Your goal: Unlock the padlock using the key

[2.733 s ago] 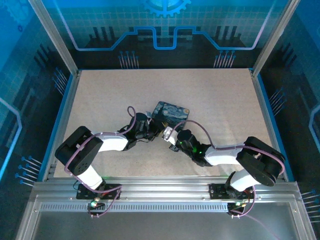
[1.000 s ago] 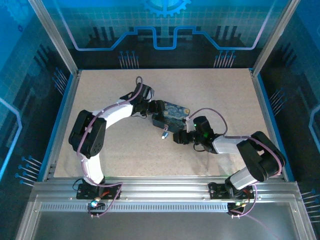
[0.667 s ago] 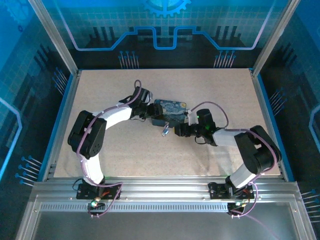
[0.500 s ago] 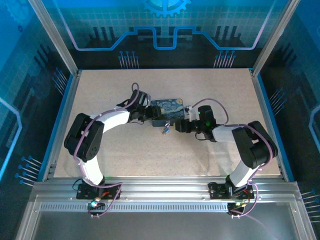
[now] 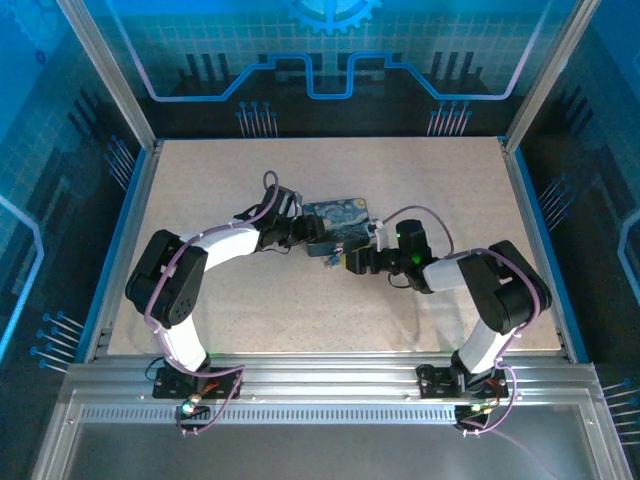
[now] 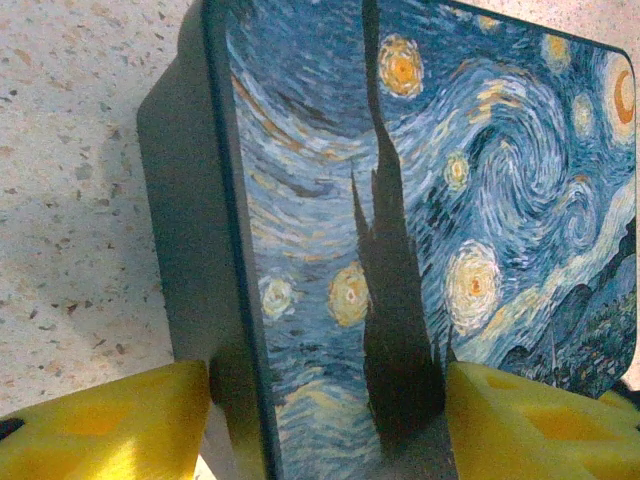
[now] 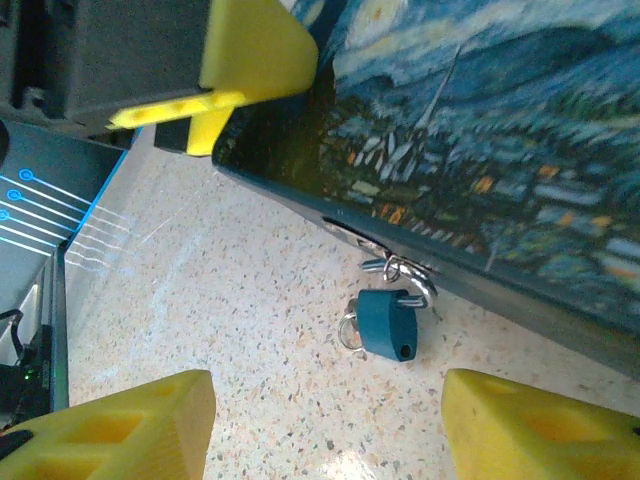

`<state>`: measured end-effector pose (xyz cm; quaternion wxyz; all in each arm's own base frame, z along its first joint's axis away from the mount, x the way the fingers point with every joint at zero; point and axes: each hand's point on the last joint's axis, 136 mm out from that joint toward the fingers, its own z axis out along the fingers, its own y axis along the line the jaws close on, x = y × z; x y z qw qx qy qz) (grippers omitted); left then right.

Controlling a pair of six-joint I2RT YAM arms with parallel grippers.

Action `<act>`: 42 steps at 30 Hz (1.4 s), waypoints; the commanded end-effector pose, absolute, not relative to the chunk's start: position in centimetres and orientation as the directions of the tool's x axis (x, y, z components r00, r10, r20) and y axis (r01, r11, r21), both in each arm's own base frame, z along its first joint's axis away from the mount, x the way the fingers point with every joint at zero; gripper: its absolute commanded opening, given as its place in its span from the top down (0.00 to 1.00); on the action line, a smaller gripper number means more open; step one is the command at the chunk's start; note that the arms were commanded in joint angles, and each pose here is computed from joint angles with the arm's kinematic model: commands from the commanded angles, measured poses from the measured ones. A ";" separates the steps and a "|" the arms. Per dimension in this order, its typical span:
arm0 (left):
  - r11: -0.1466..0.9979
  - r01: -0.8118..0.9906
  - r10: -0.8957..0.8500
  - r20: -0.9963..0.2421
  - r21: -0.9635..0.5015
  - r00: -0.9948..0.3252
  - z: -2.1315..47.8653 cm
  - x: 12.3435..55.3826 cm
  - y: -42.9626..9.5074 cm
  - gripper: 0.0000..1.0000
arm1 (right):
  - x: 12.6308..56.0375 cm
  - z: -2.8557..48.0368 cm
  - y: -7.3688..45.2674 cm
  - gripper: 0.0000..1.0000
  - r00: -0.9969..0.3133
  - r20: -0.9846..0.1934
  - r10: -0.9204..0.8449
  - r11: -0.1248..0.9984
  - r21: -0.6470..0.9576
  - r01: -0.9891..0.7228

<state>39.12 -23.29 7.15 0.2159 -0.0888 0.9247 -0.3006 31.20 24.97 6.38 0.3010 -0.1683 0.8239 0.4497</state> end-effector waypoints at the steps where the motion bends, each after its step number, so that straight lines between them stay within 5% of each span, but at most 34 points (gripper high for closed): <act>1: 0.825 -0.082 -0.275 -0.271 -0.559 -0.922 4.9 36.7 -23.1 0.36 | 32.1 7.0 26.2 0.37 -0.743 -0.670 0.007 0.512 0.641 -0.573; 14: 0.824 -0.087 -0.281 -0.270 -0.561 -0.921 4.8 36.7 -23.3 0.36 | 33.6 5.0 27.4 0.39 -0.747 -0.664 0.028 0.503 0.655 -0.563; 31: 0.824 -0.088 -0.285 -0.275 -0.559 -0.918 4.9 36.8 -23.2 0.36 | 34.3 4.5 27.6 0.58 -0.733 -0.678 0.059 0.502 0.655 -0.565; 42: 0.820 -0.099 -0.298 -0.272 -0.563 -0.915 4.9 36.6 -23.2 0.36 | 35.1 4.6 26.3 0.44 -0.746 -0.654 0.125 0.542 0.675 -0.501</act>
